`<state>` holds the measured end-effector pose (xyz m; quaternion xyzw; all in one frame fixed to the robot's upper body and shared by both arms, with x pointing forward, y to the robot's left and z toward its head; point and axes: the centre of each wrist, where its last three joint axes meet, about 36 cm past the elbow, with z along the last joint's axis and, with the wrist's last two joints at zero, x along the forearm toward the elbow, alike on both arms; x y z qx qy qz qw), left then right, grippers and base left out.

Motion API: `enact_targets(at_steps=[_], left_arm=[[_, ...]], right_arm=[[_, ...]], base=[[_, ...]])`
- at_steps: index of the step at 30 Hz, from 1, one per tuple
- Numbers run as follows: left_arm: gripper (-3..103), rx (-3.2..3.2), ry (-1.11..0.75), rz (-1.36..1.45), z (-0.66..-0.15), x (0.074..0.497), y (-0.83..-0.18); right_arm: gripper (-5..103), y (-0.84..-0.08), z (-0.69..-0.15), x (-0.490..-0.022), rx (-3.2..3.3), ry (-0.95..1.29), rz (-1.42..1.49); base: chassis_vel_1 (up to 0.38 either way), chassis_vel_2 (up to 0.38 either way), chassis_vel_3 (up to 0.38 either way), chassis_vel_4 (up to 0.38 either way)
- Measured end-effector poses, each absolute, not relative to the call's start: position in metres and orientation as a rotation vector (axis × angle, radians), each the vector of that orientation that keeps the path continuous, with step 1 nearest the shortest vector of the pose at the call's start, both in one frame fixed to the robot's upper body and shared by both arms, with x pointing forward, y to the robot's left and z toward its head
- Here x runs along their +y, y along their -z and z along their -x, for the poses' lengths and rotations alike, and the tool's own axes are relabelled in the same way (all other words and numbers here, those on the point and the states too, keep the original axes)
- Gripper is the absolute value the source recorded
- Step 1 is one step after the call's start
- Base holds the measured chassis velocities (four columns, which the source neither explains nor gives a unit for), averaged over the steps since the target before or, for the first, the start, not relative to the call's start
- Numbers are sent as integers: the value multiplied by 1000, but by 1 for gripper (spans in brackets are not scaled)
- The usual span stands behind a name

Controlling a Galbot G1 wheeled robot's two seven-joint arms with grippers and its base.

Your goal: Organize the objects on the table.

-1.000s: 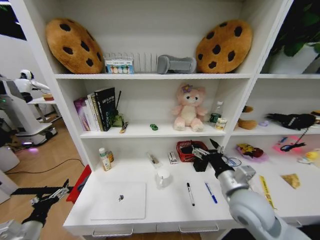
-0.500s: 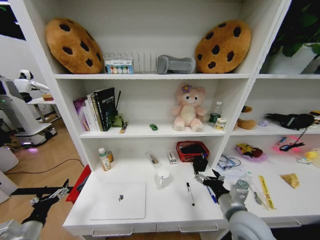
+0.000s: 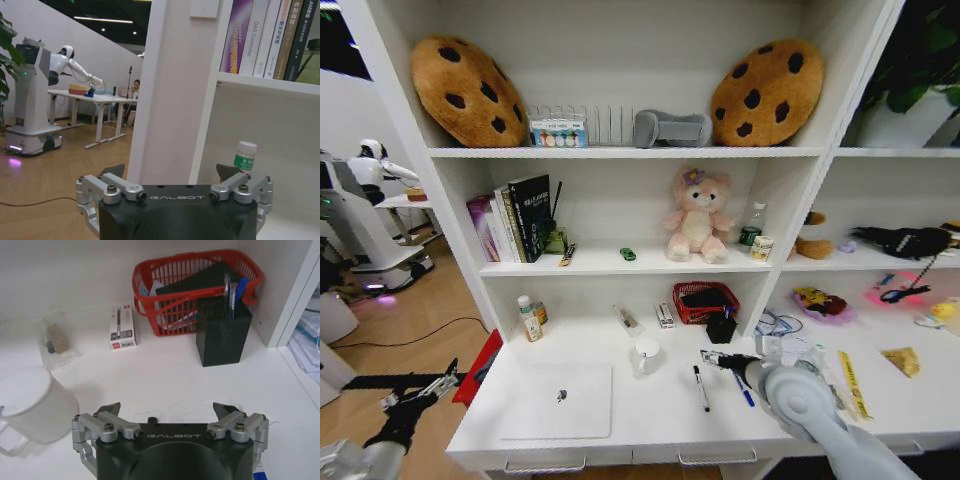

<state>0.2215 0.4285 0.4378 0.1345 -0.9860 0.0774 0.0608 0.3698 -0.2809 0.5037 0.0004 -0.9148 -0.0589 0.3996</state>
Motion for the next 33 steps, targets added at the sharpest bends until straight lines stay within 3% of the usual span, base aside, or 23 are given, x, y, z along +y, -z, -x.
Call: enact_targets(at_steps=[14, 31, 33], left_arm=[[100, -2983, -234, -407, -222, 428, -438], [100, -2983, -234, -407, -222, 428, -438], [100, -2983, -234, -407, -222, 428, -438]], right_arm=[[100, -452, -405, -271, -2246, 70, -50], [102, -419, -401, -259, -2184, 39, -47], [93, -418, -404, -260, -2189, 37, -44]], base=[[0, 0, 0, 0], [0, 0, 0, 0], [0, 0, 0, 0]])
